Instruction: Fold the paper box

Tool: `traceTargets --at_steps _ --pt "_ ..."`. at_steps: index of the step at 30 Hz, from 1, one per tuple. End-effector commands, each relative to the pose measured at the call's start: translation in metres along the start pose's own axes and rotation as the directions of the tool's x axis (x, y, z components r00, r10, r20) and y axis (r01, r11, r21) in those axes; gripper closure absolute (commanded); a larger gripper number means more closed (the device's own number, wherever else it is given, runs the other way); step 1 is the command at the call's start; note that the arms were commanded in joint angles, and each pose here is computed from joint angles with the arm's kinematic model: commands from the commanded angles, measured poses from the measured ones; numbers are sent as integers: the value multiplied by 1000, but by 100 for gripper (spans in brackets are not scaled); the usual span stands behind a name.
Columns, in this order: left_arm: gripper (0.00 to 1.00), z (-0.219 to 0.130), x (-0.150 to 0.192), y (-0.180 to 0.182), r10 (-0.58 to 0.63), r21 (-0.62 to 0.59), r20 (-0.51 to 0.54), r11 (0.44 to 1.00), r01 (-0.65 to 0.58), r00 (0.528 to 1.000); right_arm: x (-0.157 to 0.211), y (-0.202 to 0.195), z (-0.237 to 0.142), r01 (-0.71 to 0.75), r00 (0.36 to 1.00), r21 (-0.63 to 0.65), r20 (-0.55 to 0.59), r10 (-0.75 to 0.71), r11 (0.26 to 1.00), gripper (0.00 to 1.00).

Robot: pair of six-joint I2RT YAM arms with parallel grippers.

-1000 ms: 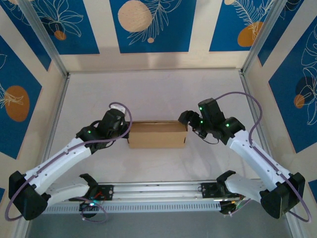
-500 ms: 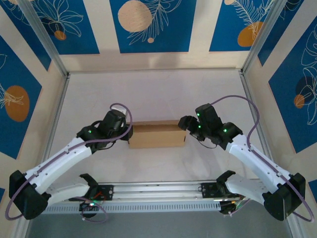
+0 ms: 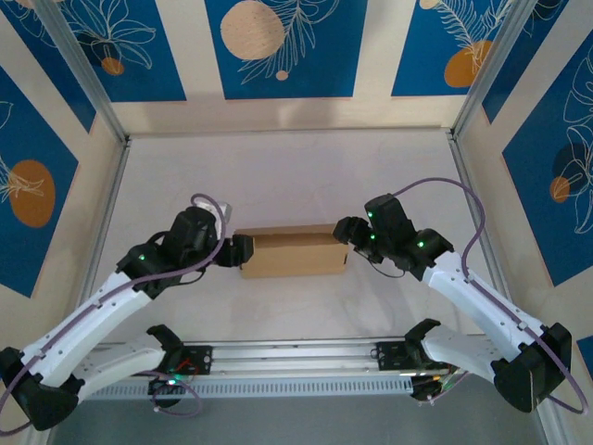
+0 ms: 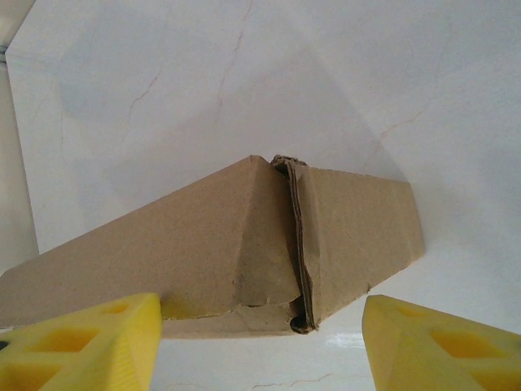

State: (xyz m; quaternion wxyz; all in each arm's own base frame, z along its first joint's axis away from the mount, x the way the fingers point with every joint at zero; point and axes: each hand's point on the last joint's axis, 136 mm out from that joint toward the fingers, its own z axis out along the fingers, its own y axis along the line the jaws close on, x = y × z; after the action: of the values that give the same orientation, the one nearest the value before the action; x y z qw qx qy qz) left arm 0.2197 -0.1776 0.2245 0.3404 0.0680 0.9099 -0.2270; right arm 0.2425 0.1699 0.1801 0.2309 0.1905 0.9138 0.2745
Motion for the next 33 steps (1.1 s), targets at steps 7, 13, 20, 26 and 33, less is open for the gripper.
traceTargets --at_steps 7,13,20,26,33 --pt "26 14 -23 18 -276 55 34 960 274 961 7 -17 3 26 1000 66 -13 -25 997 38" --pt "30 34 -12 28 -343 41 -5 938 343 939 8 -18 4 20 1000 65 -16 -19 998 39" --pt "38 50 26 46 -437 16 -33 899 438 899 8 -19 2 20 1000 67 -10 -19 998 40" --pt "41 54 48 58 -481 -14 -44 876 481 875 3 -12 -4 43 999 54 1 -44 998 40" --pt "41 52 48 61 -463 -42 -42 886 462 885 -16 -1 -21 100 994 9 31 -101 995 39"
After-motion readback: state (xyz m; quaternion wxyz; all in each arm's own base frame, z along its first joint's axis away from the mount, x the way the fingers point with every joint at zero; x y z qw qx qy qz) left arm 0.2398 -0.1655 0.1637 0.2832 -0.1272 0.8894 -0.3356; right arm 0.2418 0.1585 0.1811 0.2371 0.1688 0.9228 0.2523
